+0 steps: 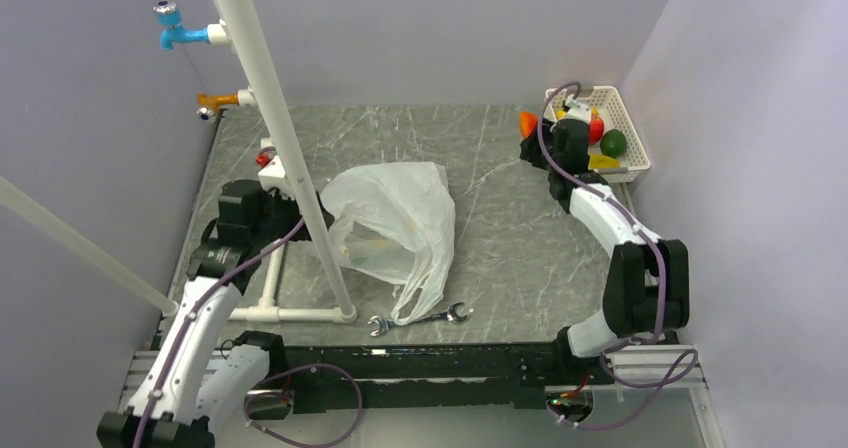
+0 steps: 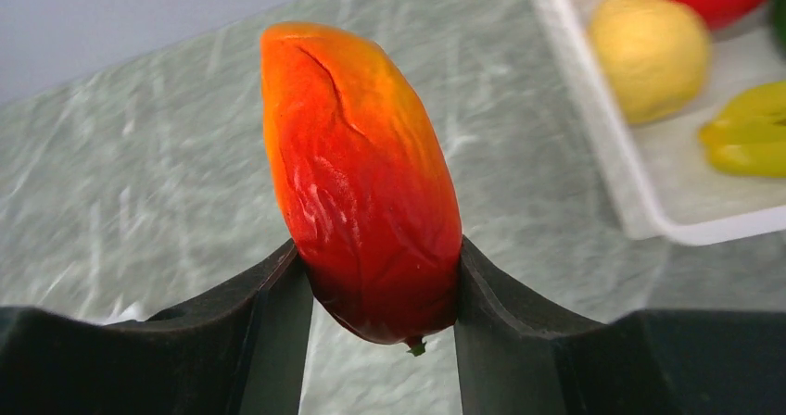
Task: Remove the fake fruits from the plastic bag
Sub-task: Place the plastic bag at the center of the board, then place the fake fruit in the bin.
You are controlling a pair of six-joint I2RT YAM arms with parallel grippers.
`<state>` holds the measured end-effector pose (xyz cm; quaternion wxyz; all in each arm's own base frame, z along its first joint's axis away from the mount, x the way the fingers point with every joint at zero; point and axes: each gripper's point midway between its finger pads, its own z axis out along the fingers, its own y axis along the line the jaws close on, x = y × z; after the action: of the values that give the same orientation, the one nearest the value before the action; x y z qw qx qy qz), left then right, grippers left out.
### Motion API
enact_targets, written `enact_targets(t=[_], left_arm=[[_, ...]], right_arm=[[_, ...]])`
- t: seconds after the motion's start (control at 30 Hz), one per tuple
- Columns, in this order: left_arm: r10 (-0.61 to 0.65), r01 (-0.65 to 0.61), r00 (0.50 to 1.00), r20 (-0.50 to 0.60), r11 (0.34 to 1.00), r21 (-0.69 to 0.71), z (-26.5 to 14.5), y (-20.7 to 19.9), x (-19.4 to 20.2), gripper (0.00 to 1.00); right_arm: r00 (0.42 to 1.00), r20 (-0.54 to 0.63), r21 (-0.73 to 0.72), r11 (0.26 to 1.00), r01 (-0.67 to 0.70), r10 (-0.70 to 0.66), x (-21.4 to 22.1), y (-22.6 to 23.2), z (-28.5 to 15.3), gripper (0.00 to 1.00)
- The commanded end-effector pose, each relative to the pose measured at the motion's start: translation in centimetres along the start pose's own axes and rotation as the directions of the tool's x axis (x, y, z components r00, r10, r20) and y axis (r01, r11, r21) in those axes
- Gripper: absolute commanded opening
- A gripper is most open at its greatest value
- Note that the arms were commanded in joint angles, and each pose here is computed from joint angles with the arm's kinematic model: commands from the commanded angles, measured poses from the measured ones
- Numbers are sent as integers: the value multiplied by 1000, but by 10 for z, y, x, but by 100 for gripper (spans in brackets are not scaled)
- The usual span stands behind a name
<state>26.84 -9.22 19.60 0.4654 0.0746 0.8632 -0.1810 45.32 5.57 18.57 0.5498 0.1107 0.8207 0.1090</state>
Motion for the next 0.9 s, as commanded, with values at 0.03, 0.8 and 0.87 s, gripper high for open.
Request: enact_targets(t=[0.03, 0.8, 0.87], left_arm=[[47, -49, 986, 159, 999, 12, -21, -7, -28, 93], [43, -41, 987, 152, 999, -19, -18, 0, -28, 86], [42, -40, 988, 152, 999, -17, -18, 0, -28, 86]], right_arm=[[995, 100, 252, 967, -48, 23, -49, -66, 24, 0], [994, 68, 540, 835, -109, 86, -75, -200, 104, 44], [995, 62, 543, 835, -96, 75, -77, -200, 104, 72]])
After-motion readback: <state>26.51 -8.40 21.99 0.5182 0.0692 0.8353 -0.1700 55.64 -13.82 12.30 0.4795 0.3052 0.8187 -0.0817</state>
